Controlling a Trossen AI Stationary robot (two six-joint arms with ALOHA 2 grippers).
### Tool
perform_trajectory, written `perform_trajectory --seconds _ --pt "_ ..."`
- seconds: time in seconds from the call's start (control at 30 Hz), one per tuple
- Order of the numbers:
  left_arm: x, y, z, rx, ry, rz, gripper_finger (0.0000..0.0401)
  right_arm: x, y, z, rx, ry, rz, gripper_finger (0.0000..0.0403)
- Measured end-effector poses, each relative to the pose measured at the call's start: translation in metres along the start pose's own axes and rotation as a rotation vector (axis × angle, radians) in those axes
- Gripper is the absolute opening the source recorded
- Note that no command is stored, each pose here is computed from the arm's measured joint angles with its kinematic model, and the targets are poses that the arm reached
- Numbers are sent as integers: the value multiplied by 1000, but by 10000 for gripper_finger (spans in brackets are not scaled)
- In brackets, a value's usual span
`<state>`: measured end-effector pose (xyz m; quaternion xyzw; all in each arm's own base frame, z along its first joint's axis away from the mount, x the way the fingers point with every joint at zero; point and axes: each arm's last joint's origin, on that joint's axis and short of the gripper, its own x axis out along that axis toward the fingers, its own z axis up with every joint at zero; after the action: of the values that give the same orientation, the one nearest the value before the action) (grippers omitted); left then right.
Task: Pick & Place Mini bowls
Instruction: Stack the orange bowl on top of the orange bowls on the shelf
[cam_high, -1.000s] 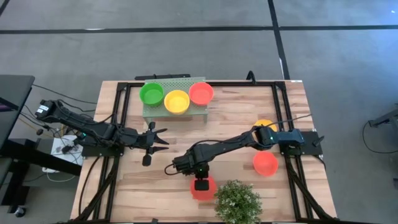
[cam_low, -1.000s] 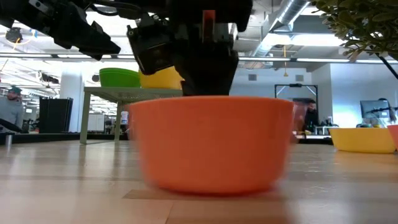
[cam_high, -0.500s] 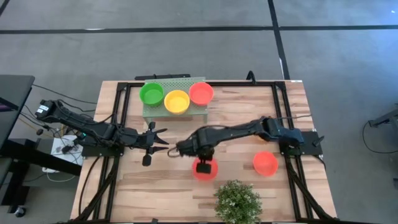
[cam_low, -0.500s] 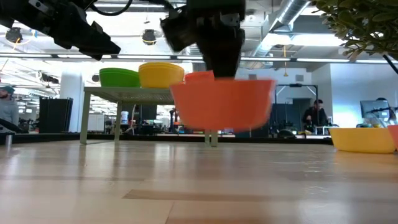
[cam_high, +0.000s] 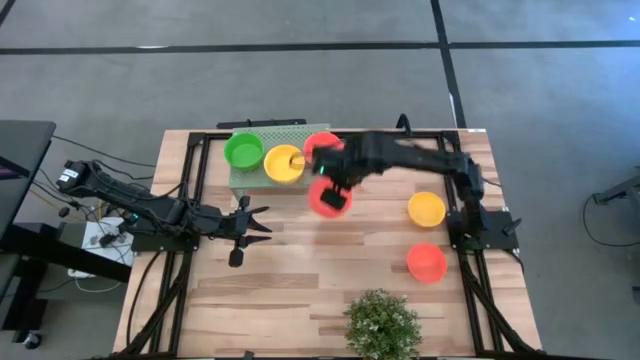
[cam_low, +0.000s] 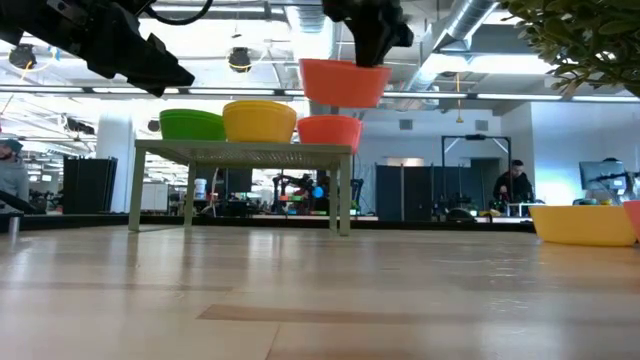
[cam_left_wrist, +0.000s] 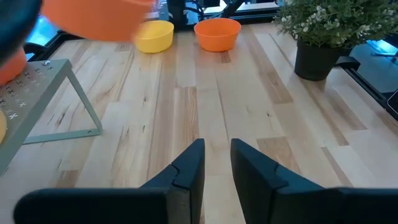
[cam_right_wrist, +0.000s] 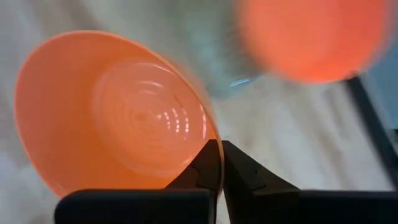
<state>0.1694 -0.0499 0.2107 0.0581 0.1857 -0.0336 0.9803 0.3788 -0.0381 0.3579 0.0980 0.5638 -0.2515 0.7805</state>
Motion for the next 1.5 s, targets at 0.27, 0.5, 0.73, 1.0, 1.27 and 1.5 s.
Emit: perform_trajectory --seconds 0.27,0.5,0.73,1.0,1.27,1.5 --pt "0 0 0 -1 -3 0 80 -2 -84 29 249 -158 -52 3" --pt "0 0 0 -1 -3 0 80 6 -125 39 356 -175 0 2" --pt "0 0 2 -5 -18 1 80 14 -127 42 363 -159 22 1" --pt "-1 4 13 -44 -129 121 69 39 -113 49 295 -103 55 1" --pt "-1 5 14 -48 -138 127 60 43 -118 51 304 -103 56 2" --pt "-1 5 14 -48 -138 127 61 44 -125 51 319 -76 169 4"
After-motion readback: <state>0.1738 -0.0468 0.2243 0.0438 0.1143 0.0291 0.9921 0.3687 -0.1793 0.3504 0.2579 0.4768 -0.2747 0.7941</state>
